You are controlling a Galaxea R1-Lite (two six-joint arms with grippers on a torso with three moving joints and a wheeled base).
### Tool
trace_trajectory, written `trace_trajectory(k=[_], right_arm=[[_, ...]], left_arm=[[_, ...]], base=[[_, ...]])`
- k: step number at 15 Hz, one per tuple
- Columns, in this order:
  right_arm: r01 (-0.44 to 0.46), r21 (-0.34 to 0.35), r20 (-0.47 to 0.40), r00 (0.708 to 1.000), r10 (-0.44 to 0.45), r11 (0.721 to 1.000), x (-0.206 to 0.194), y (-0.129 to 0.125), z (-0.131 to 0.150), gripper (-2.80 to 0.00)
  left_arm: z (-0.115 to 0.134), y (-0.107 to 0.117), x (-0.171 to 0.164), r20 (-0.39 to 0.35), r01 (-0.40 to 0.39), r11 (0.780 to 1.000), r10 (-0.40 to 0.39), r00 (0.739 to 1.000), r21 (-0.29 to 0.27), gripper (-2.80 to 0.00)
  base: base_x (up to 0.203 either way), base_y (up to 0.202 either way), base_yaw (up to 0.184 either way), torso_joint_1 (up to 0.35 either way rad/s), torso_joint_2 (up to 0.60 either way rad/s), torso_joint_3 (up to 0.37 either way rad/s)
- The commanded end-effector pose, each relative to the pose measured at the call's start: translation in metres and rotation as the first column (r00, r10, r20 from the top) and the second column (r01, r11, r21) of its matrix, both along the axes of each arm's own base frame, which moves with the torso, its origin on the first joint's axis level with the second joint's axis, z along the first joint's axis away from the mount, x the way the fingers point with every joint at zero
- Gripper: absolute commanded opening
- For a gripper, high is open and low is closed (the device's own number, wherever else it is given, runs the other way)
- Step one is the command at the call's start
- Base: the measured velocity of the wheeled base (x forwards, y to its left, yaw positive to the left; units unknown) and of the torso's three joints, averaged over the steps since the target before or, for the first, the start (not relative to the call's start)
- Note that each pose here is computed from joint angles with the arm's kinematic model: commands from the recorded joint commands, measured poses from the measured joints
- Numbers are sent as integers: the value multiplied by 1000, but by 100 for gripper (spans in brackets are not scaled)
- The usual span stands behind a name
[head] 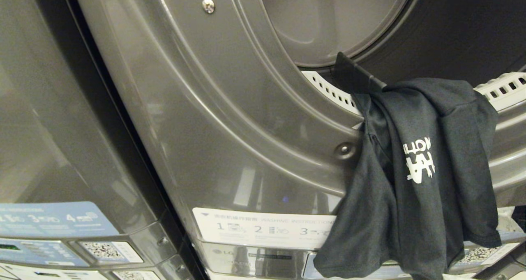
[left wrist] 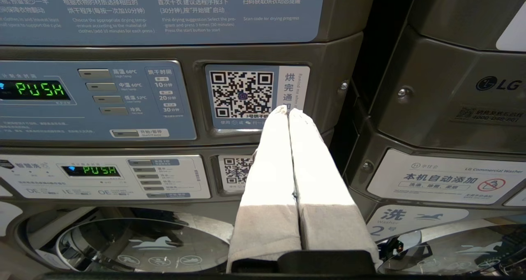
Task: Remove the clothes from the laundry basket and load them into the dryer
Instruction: Put the clothes in the dryer
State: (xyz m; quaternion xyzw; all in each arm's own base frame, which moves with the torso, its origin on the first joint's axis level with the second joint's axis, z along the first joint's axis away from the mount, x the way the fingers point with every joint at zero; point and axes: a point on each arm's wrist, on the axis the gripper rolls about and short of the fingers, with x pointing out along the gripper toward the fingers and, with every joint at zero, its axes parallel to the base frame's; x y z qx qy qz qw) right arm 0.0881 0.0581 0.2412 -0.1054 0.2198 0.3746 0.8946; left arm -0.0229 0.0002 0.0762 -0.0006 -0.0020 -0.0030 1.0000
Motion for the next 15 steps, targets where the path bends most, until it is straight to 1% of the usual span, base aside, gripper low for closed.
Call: trace_trajectory(k=[1, 3, 7, 10, 11, 15], right_arm=[[-1, -13, -21, 1000, 1, 1000, 11, 7, -3, 0], [6, -11, -13, 1000, -6, 1000, 18, 10, -3, 0], [14, -15, -26, 1000, -14, 1000, 22, 12, -5, 0], [15, -5, -6, 1000, -15, 1000, 25, 13, -4, 0], [15, -6, -7, 1000, -15, 1000, 26, 13, -4, -280], [15, -12, -17, 1000, -15, 1000, 27, 14, -7, -280]], left_arm=[[0, 0, 0, 2, 0, 1000, 0, 1000, 0, -280], [0, 0, 0, 2, 0, 1000, 0, 1000, 0, -280], [0, 0, 0, 2, 0, 1000, 0, 1000, 0, -280], [0, 0, 0, 2, -1, 1000, 1, 1000, 0, -280], [0, 0, 0, 2, 0, 1000, 0, 1000, 0, -280], [0, 0, 0, 2, 0, 1000, 0, 1000, 0, -280]], base=[[0, 0, 0, 0, 0, 0], [0, 0, 0, 0, 0, 0], [0, 0, 0, 0, 0, 0], [0, 0, 0, 0, 0, 0], [0, 0, 0, 0, 0, 0], [0, 0, 0, 0, 0, 0]])
